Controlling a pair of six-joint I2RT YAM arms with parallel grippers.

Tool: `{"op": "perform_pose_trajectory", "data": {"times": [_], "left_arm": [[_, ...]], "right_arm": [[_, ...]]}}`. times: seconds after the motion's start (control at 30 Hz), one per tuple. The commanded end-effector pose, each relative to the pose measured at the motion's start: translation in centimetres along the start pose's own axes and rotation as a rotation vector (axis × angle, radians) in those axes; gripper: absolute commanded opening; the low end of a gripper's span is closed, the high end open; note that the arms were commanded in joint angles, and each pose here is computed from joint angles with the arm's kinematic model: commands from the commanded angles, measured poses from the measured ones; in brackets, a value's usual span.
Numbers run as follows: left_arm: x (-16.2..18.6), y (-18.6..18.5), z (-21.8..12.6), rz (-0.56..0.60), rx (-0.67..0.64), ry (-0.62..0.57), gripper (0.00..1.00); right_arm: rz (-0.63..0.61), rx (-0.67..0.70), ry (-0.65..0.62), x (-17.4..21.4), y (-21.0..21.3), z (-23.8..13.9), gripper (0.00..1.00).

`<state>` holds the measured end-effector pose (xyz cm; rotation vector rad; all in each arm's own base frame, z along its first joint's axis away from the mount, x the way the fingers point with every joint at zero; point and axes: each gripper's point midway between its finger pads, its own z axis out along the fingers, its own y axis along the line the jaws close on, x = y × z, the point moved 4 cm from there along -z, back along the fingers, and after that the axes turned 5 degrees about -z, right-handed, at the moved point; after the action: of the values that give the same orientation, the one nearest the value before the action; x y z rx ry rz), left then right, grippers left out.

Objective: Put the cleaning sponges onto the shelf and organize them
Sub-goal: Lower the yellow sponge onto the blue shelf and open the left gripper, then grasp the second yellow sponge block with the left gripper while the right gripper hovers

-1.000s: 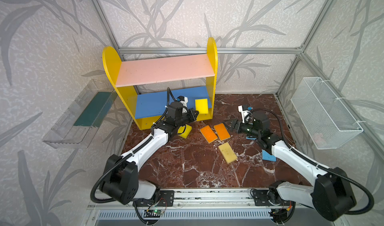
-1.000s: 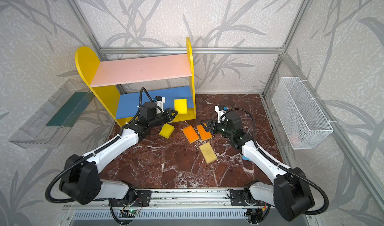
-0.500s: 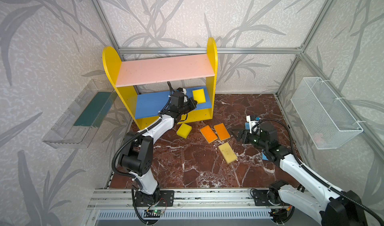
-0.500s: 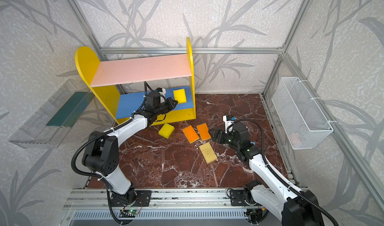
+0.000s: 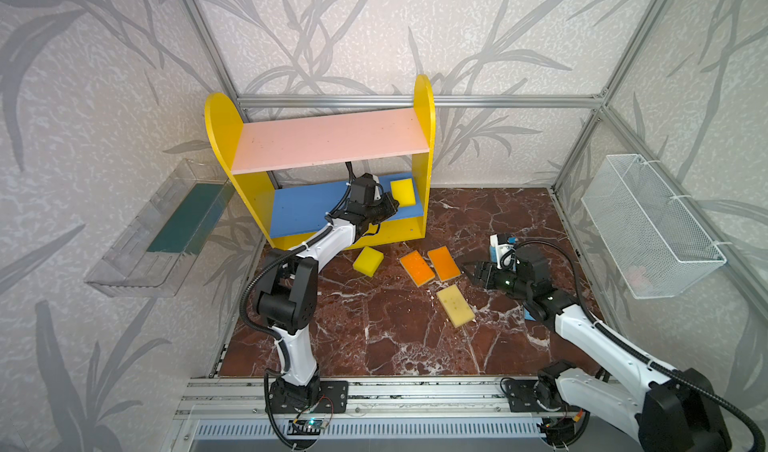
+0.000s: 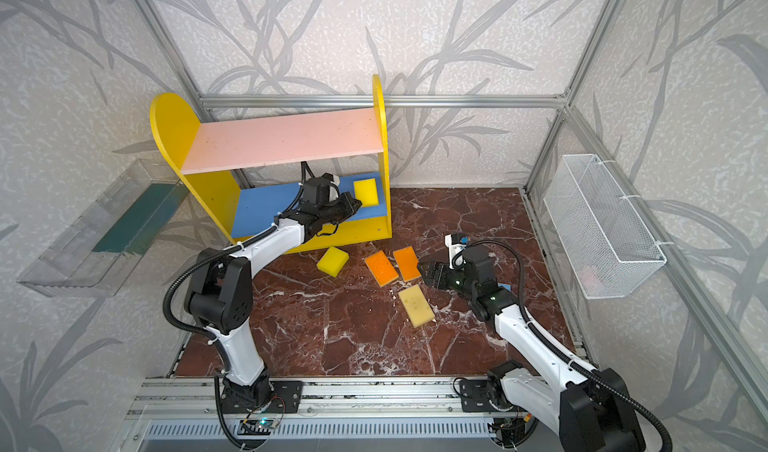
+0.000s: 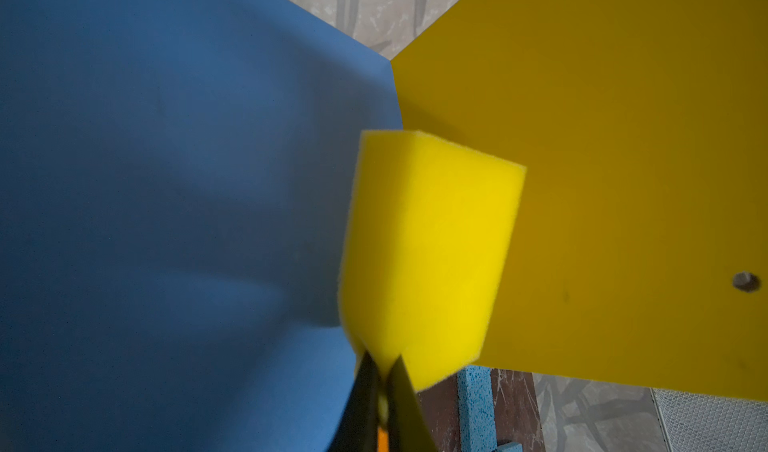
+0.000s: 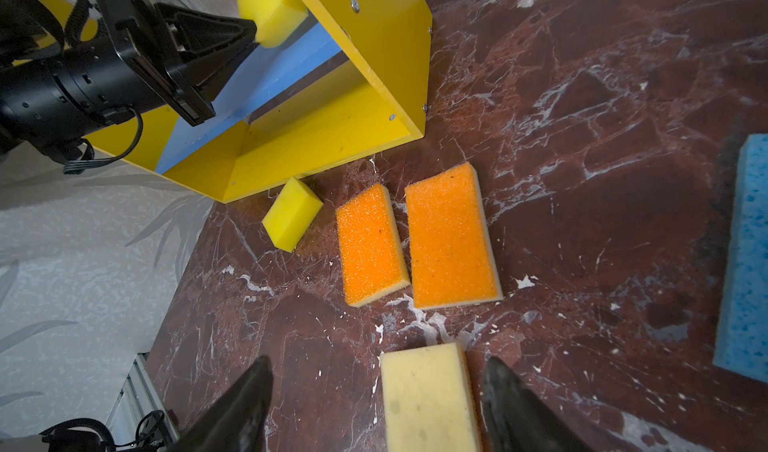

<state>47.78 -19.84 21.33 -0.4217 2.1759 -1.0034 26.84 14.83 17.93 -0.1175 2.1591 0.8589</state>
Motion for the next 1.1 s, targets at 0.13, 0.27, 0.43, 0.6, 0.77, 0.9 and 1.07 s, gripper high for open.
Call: {"op": "perform_pose_trajectory", "data": {"times": [0.13,0.27,0.43,0.6,0.77,0.9,1.07], "left_arm": [[-0.7,-2.0,0.1,0.014,0.057,0.009,0.43],[-0.7,-2.1,-0.4,0.022,0.049,0.007,0.53],[-0.1,-2.3,-2.0,0.069,0.039,-0.004,0.71],[2.3,-1.3,-4.2,0.124,-0.035,0.012,0.76],[4.9,0.9,-7.9,0.130,-0.122,0.001,0.87],[7.6,3.4,-10.7,0.057,-0.158,0.015,0.83],[10.8,6.8,-13.7,0.003,-0.184,0.007,0.49]], "right_arm": [[-0.004,0.002,0.003,0.2,-0.4,0.5,0.78],[-0.008,0.004,0.004,0.2,-0.4,0.4,0.78],[-0.010,0.002,0.003,0.1,-0.4,0.4,0.78],[-0.014,-0.028,0.045,0.3,0.0,0.9,0.78],[-0.010,-0.053,0.081,0.5,0.6,1.3,0.78],[-0.034,-0.056,0.099,0.8,1.6,1.5,0.78],[-0.058,-0.061,0.143,2.0,2.7,1.9,0.77]]}}
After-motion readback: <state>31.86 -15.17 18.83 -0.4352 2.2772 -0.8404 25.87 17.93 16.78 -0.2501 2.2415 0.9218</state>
